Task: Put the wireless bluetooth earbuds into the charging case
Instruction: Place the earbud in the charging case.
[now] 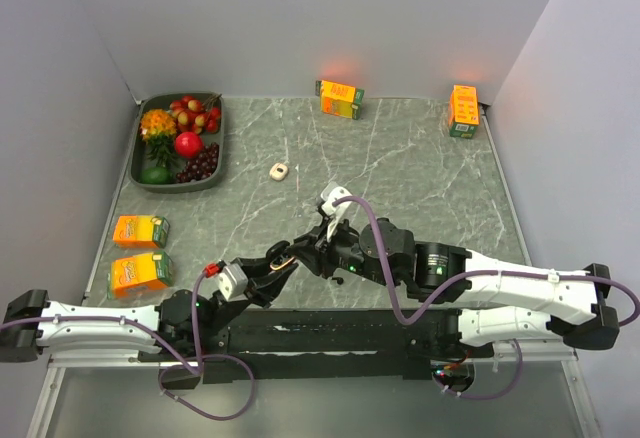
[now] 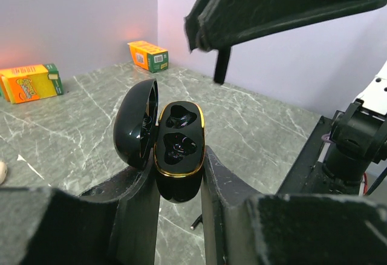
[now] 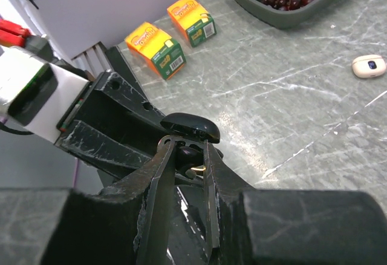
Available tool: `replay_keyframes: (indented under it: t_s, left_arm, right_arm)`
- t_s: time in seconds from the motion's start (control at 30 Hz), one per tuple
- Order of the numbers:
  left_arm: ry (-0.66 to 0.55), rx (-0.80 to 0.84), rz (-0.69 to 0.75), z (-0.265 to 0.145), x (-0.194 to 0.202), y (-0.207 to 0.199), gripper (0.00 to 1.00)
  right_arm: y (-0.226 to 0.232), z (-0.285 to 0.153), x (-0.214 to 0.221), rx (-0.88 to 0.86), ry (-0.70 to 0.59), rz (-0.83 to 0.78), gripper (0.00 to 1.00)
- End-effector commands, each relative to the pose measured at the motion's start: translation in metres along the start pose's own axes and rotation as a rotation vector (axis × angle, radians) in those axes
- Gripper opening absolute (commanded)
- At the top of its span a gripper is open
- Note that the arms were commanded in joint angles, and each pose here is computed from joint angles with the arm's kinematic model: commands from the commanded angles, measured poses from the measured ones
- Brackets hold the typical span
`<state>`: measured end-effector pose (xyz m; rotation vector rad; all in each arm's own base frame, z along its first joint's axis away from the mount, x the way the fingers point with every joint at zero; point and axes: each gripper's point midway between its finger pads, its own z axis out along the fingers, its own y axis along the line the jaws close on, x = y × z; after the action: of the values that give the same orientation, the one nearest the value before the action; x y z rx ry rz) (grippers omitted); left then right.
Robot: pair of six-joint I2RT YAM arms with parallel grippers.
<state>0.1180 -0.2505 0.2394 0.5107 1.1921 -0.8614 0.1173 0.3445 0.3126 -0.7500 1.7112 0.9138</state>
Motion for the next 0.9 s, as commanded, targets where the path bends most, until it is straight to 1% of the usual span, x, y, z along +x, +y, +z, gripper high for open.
replay_keyframes:
  t_s: [0.0,0.2,0.43,0.87]
  left_arm:
    - [-0.054,0.032,0.014,0.003,-0.015,-0.006,0.01]
    - [-0.059,0.038,0.042,0.002,-0.015,-0.005,0.01]
    - [-0.055,0.023,0.03,0.002,-0.014,-0.003,0.01]
    - [-0.047,-0.011,0.016,0.0,-0.012,0.003,0.01]
  right_arm:
    - [0.006,0.004,-0.014,-0.024,-0.049,0.015,0.0]
    - [0.006,0.008,-0.011,-0.025,-0.041,0.009,0.0]
    - [0.007,0.004,-0.02,-0.028,-0.066,0.012,0.0]
    - [0.003,-0.001,-0.022,-0.017,-0.079,0.012,0.0]
